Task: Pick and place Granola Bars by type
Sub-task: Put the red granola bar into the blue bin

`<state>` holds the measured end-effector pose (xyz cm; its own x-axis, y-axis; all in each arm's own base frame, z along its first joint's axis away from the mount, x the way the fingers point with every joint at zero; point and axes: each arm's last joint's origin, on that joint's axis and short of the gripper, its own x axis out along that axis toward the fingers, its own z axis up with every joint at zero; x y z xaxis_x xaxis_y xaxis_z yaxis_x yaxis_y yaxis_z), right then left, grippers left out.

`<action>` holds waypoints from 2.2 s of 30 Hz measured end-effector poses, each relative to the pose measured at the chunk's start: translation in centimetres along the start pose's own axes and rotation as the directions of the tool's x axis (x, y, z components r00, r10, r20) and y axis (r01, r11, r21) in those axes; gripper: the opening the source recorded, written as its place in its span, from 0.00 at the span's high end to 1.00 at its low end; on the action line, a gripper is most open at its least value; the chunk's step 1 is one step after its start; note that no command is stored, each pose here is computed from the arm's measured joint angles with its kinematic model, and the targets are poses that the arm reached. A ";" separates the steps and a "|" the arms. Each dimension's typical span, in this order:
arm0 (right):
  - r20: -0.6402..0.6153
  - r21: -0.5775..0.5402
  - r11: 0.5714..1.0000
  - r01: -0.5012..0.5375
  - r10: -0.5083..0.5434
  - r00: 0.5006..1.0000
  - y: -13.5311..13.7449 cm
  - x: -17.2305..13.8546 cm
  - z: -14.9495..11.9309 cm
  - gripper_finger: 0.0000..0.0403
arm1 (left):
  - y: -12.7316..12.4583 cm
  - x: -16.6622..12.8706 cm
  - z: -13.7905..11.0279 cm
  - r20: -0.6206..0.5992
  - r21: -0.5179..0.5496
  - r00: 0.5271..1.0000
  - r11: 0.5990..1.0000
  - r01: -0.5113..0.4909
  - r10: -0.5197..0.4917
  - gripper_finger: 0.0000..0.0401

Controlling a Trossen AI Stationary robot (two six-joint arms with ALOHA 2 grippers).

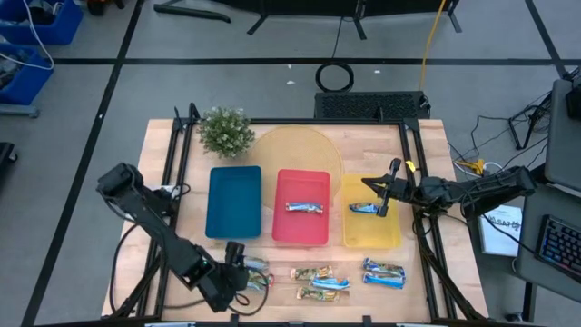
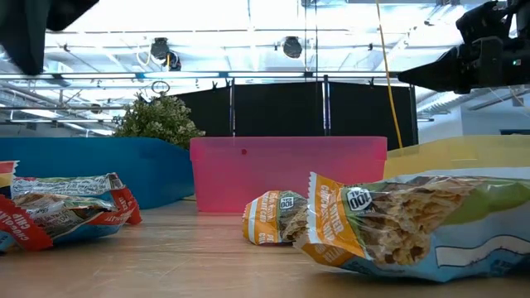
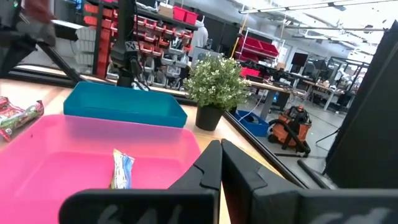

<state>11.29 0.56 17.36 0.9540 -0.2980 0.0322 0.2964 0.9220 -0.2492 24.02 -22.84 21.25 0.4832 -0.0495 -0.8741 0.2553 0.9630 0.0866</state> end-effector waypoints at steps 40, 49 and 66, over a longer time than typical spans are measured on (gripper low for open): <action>-0.028 0.006 1.000 -0.007 0.008 1.000 0.1 0.0 -0.3 1.00 | -1.4 5.4 -4.4 -0.111 -0.202 0.990 0.977 0.069 -0.093 0.47; -0.028 0.006 1.000 -0.008 0.008 1.000 0.1 0.0 -0.3 1.00 | -1.3 5.4 -4.4 -0.138 -0.215 0.984 0.973 0.085 -0.117 0.77; -0.029 0.006 1.000 -0.008 0.008 1.000 0.1 0.0 -0.3 1.00 | -1.1 3.0 -3.0 -0.151 -0.220 0.963 0.958 0.187 -0.222 0.83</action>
<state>11.30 0.56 17.05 0.9548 -0.2972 0.0024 0.2888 0.9259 -0.2433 22.67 -23.22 17.04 0.2819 -0.2219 -0.9334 0.1507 0.9711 -0.1853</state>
